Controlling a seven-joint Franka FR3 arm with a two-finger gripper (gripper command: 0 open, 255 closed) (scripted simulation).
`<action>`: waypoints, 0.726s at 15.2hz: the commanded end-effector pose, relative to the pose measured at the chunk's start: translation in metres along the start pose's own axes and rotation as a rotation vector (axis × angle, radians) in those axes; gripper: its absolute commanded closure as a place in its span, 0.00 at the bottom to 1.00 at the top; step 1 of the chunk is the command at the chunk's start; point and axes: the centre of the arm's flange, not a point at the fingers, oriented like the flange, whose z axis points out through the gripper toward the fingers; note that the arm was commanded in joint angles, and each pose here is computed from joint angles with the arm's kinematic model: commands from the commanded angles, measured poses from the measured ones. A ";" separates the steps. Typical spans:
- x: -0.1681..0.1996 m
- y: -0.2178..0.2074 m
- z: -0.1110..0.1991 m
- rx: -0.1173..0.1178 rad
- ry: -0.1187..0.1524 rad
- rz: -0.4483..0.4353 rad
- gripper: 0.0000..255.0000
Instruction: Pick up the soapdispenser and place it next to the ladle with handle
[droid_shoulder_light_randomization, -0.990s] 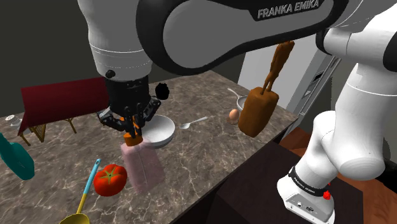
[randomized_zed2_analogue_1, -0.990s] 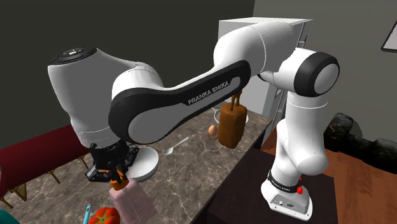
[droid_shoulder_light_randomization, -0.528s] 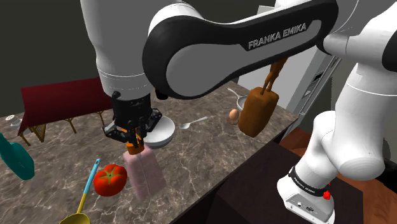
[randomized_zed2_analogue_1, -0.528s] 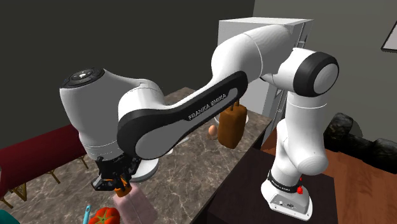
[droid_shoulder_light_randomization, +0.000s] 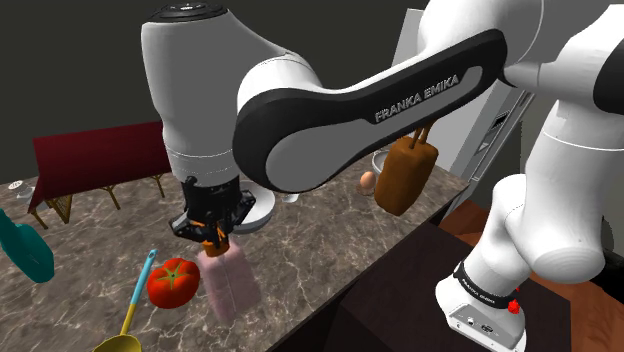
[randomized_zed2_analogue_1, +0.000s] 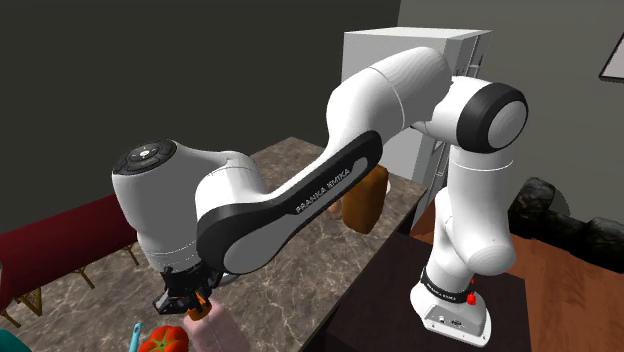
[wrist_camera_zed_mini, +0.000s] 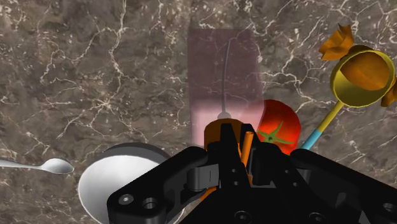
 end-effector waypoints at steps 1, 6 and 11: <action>-0.001 -0.001 0.010 0.000 0.000 0.000 1.00; -0.003 -0.001 0.029 0.000 0.000 0.000 1.00; -0.003 -0.001 0.029 0.000 0.000 0.000 1.00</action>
